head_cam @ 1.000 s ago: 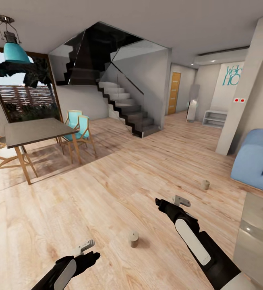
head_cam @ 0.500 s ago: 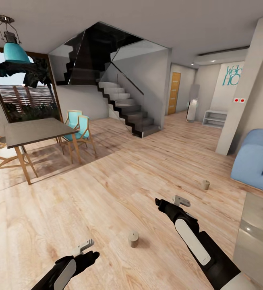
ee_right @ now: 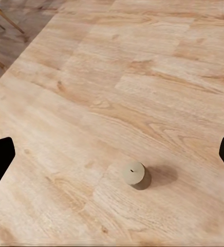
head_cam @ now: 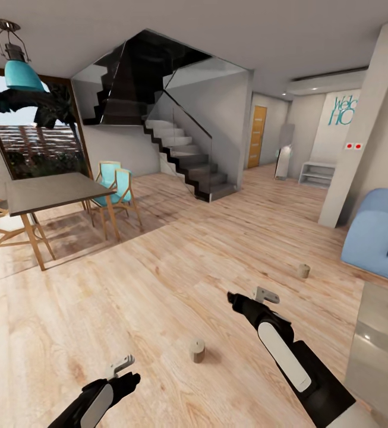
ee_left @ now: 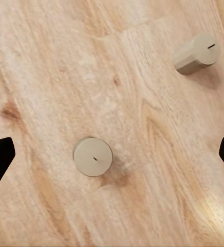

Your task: Place each of the two pumpkins and all three candles from the living room inside a cabinet in the living room (use any cabinet), then make sure every cabinet is closed, and position the cauldron so it is next to a table in the living room.

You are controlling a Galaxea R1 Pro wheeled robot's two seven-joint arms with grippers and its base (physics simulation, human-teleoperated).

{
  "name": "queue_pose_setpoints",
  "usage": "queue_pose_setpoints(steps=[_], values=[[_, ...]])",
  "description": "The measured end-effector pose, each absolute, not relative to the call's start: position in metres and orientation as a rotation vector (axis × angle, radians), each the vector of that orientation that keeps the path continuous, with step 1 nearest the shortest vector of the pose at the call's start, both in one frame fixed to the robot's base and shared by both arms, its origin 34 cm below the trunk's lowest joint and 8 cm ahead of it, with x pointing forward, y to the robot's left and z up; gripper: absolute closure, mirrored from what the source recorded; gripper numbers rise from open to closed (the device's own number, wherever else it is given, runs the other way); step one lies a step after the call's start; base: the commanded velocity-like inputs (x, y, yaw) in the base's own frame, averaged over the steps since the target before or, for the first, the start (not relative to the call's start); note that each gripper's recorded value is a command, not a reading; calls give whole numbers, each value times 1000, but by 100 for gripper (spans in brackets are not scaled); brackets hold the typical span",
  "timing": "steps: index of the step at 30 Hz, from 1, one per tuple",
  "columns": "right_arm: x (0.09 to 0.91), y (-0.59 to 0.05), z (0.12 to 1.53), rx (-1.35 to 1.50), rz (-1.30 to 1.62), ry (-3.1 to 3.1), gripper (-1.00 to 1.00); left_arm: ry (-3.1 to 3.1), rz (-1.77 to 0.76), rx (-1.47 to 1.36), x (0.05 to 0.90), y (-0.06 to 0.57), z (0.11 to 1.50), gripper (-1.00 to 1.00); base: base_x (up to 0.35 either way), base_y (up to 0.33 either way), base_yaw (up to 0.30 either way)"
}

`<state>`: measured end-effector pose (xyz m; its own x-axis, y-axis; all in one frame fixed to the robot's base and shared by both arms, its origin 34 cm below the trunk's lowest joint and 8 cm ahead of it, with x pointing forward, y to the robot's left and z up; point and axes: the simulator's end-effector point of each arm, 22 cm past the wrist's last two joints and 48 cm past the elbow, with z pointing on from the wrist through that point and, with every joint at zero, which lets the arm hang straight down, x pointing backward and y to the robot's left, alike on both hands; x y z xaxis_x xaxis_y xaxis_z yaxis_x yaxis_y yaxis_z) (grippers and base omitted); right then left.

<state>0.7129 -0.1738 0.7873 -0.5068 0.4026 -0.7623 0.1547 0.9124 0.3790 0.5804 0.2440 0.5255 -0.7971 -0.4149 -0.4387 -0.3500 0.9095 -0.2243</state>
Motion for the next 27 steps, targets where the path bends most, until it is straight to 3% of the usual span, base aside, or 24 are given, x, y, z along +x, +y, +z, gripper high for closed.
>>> queue_pose_setpoints(steps=[27], values=[[682,-79,779,236,774,2110,-100,2579,-188,-547,574,237,474,-100,0,0,0]])
